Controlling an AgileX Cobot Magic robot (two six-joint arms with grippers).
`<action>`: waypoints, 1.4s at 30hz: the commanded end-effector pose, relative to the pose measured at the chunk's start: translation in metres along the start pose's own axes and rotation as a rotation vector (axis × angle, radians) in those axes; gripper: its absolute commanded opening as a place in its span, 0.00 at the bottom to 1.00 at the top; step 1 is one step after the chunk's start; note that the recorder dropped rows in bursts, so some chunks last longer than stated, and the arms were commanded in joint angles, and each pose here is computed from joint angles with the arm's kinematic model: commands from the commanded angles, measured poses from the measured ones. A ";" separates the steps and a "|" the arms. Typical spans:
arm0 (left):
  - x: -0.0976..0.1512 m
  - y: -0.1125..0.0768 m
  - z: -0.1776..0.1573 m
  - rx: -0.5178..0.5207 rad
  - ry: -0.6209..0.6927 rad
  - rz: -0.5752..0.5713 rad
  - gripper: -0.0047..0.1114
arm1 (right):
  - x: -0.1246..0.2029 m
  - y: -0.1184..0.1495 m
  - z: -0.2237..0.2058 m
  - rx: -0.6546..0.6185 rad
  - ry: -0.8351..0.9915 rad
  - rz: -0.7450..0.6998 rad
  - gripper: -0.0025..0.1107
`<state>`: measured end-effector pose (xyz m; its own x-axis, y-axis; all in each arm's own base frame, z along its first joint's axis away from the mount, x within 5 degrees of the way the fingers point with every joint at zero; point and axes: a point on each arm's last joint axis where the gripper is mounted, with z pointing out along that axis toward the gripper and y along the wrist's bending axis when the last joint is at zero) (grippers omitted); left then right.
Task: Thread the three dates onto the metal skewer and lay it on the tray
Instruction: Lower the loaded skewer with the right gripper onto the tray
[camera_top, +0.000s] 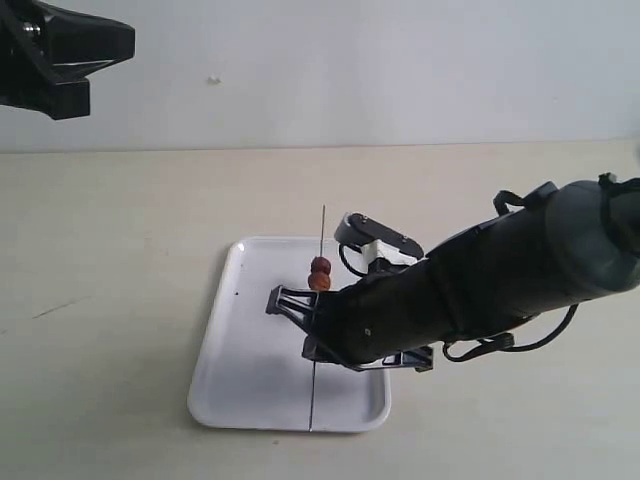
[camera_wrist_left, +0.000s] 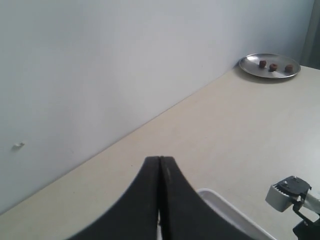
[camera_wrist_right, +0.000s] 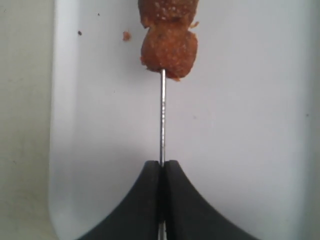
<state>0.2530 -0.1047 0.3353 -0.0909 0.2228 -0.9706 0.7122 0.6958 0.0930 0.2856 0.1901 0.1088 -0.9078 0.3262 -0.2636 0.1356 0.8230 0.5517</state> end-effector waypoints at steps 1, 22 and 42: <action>-0.002 0.000 -0.002 -0.006 -0.007 -0.011 0.04 | 0.004 -0.002 0.008 -0.008 0.039 0.013 0.02; 0.000 -0.002 -0.002 0.009 0.007 -0.010 0.04 | 0.002 -0.008 0.011 0.039 0.014 -0.003 0.29; 0.000 0.007 -0.045 -0.344 -0.016 -0.086 0.04 | -0.011 0.006 -0.016 0.033 -0.092 -0.116 0.45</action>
<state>0.2371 -0.0785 0.3389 -0.1370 0.1834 -0.9734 0.4958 0.8635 0.0929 0.2906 0.1850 0.1219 -0.8845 0.2886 -0.3665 0.0742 0.8627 0.5002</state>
